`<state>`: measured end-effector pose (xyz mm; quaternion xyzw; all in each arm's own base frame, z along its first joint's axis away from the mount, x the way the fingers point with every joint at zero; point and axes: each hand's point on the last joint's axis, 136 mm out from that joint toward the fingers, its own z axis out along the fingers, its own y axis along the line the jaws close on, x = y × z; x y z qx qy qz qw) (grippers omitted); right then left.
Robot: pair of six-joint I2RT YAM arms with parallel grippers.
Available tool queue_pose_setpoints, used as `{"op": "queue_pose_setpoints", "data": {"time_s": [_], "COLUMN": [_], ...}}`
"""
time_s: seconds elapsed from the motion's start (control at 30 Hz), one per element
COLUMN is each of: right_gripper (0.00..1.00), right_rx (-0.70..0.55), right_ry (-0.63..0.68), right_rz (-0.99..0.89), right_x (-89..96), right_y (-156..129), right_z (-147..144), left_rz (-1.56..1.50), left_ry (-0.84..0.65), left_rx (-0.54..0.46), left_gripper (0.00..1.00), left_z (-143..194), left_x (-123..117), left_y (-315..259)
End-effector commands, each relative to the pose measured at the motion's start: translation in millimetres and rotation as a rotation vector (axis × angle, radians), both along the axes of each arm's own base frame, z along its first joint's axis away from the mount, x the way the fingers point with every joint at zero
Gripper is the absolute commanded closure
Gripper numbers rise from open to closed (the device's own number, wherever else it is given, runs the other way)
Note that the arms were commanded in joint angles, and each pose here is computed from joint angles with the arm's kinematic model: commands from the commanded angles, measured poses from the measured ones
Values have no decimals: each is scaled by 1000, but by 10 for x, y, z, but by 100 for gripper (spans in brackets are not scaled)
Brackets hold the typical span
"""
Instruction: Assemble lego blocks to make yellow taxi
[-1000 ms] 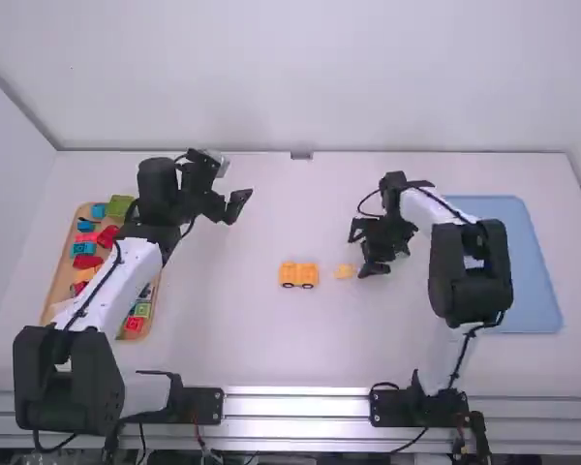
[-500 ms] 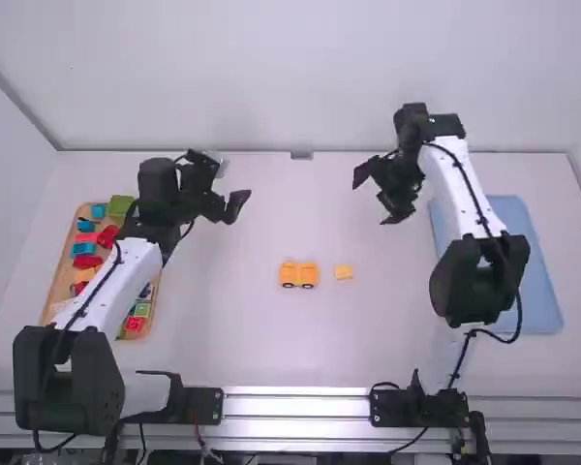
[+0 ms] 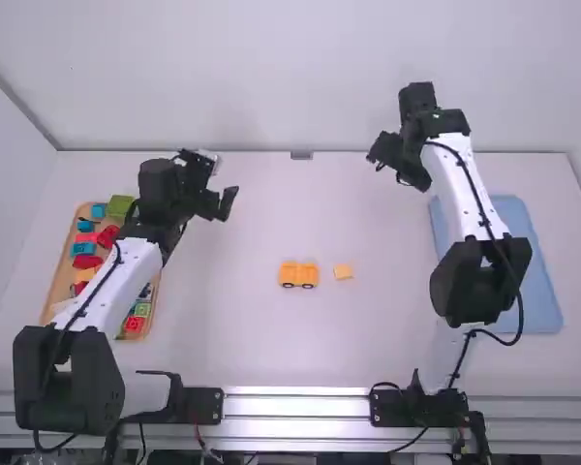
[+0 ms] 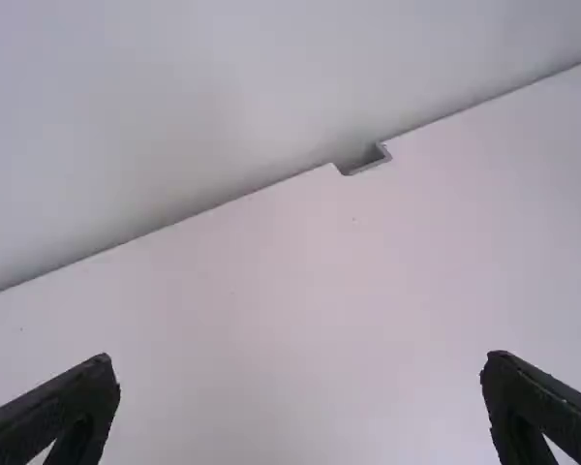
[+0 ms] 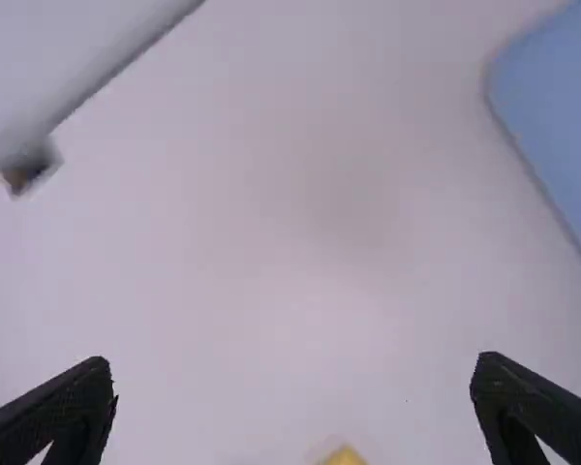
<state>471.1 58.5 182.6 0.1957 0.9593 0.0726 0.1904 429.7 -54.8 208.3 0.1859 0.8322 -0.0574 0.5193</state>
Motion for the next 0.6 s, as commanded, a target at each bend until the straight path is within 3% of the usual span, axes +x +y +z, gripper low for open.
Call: {"op": "queue_pose_setpoints", "data": {"time_s": [0.0, 0.03, 0.07, 0.1, 0.13, 0.23, 0.37, 0.57], "right_gripper": [2, 2, 2, 2, 2, 2, 2, 2], "right_rx": [34, 71, 94, 191, 206, 264, 199, -167], "right_ry": [-59, -85, -100, -163, -181, -319, -330, -167], "right_rz": [483, 683, 770, 1098, 1168, 1680, 1875, 1959], "right_x": [-46, -151, -208, -513, -583, -1165, -1337, -1071], "right_y": [440, 660, 758, 1111, 1171, 1472, 1503, 1292], "right_z": [65, 92, 109, 190, 208, 291, 200, -290], "left_rz": [-5, -27, -35, -59, -67, -139, -269, -465], "left_ry": [16, 27, 31, 38, 39, 27, 10, -68], "left_rx": [-6, -17, -22, -35, -40, -38, -24, 60], "left_gripper": [1, 1, 1, 1, 1, 1, 1, 1], "left_z": [-46, -63, -69, -75, -77, -83, -109, -152], "left_x": [-23, -48, -57, -79, -85, -129, -232, -380], "left_y": [-14, -53, -69, -114, -129, -226, -386, -566]}}
